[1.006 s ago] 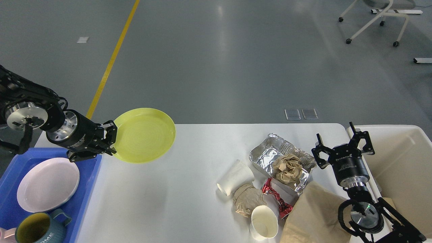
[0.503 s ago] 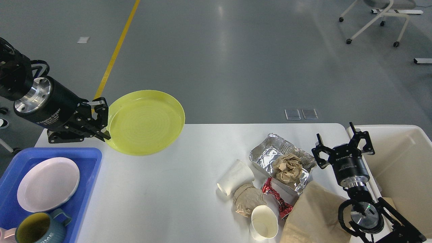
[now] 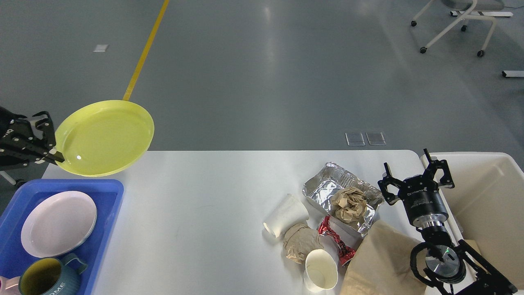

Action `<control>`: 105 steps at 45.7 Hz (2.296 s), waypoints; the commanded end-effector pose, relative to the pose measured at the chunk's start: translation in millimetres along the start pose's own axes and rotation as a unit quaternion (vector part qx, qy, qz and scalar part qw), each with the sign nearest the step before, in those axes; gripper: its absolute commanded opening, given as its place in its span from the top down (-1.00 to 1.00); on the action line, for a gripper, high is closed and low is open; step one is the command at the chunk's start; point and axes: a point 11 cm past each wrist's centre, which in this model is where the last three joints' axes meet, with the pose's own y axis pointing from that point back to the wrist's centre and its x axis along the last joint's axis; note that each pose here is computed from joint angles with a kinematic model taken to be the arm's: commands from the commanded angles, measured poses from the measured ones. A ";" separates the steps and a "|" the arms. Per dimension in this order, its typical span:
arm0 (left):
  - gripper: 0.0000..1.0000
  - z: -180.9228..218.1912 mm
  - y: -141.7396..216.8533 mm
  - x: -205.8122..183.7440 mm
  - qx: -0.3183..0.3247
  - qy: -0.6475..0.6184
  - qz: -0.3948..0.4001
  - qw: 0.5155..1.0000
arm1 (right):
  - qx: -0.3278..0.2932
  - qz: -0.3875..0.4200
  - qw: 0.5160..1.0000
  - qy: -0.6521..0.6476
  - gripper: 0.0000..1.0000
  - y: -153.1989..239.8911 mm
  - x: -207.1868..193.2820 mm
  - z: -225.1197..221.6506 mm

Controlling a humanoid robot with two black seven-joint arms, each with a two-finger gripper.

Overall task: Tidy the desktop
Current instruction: 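Lift the yellow plate with the left gripper and carry it over the tray, then lower the yellow plate onto the white plate and open the left gripper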

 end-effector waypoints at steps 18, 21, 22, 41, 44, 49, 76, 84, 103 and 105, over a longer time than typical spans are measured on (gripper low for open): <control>1.00 -154.2 -64.3 62.3 0.070 0.101 0.050 0.991 | 0.000 0.000 1.000 0.000 -1.00 0.1 0.2 0.0; 1.00 -167.6 -70.0 64.2 0.077 0.108 0.057 0.990 | 0.000 0.000 1.000 0.000 -1.00 0.1 0.2 0.0; 1.00 -169.1 -71.5 65.3 0.078 0.108 0.060 0.989 | 0.000 0.000 1.000 0.000 -1.00 0.1 0.2 0.0; 1.00 -212.7 -129.2 52.8 0.093 0.127 0.070 0.985 | 0.000 0.000 1.000 0.000 -1.00 0.1 0.2 0.0; 1.00 -216.2 -133.1 50.8 0.097 0.128 0.072 0.984 | 0.000 -0.001 1.000 0.000 -1.00 -0.4 -0.3 -0.2; 1.00 -211.6 -145.3 49.5 0.099 0.118 0.083 0.985 | 0.000 0.000 1.000 0.000 -1.00 0.1 0.2 0.0; 1.00 -219.4 -161.5 42.2 0.110 0.113 0.097 0.983 | 0.000 0.000 1.000 0.001 -1.00 0.1 0.1 0.1; 0.77 -219.3 -161.0 43.6 0.112 0.113 0.102 0.982 | 0.000 0.000 1.000 0.000 -1.00 0.1 0.2 0.0; -0.74 -219.4 -156.7 58.7 0.116 0.106 0.172 0.973 | 0.000 0.000 1.000 0.001 -1.00 0.1 0.1 0.1; -0.78 -217.9 -155.2 59.7 0.114 0.107 0.171 0.973 | 0.000 0.000 1.000 0.001 -1.00 0.1 0.1 0.1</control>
